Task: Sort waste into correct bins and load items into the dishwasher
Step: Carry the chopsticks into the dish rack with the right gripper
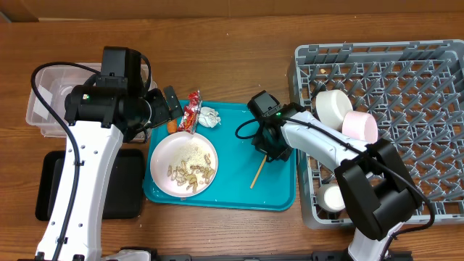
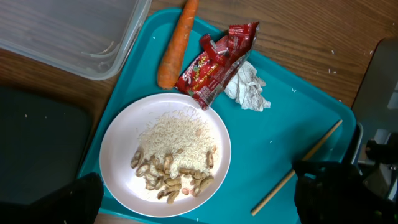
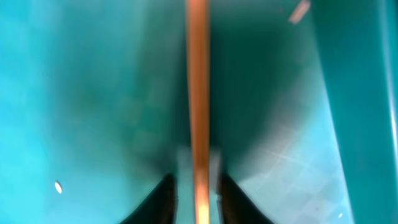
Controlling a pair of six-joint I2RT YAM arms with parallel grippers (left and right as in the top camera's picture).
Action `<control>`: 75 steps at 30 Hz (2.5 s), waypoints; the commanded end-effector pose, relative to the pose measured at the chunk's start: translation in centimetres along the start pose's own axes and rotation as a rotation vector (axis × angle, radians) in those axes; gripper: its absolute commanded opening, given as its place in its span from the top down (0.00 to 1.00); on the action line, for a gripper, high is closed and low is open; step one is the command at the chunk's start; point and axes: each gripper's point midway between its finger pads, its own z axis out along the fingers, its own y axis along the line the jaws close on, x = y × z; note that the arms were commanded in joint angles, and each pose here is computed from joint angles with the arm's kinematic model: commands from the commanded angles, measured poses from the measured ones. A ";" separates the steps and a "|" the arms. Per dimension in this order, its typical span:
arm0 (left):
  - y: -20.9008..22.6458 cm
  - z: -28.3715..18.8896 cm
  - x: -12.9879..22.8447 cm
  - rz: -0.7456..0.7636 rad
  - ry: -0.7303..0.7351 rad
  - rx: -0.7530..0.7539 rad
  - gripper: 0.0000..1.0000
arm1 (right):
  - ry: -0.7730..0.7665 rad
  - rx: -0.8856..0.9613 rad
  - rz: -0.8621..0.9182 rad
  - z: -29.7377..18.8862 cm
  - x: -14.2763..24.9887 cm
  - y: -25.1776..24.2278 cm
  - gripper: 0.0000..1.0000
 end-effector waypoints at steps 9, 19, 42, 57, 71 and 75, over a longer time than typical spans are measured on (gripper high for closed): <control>0.0 -0.2 -0.4 -0.011 -0.013 -0.001 0.00 | 0.000 -0.124 -0.315 -4.3 0.5 3.1 0.96; 0.0 -0.2 -0.4 -0.011 -0.013 -0.001 0.00 | -0.310 -0.121 -0.529 -15.3 -3.2 1.2 0.96; 0.0 -0.2 -0.4 -0.011 -0.013 -0.001 0.00 | -0.308 0.030 -0.610 -13.4 -10.6 -5.9 0.96; 0.0 -0.2 -0.4 -0.011 -0.013 -0.001 0.00 | -0.473 -0.255 -0.633 -24.5 -6.6 -3.9 0.43; 0.0 -0.2 -0.4 -0.011 -0.013 -0.001 0.00 | -0.580 -0.520 -0.713 -33.1 1.7 -7.1 0.00; 0.0 -0.2 -0.4 -0.011 -0.013 -0.001 0.00 | -0.492 -0.470 -0.710 -31.6 3.0 -8.6 0.00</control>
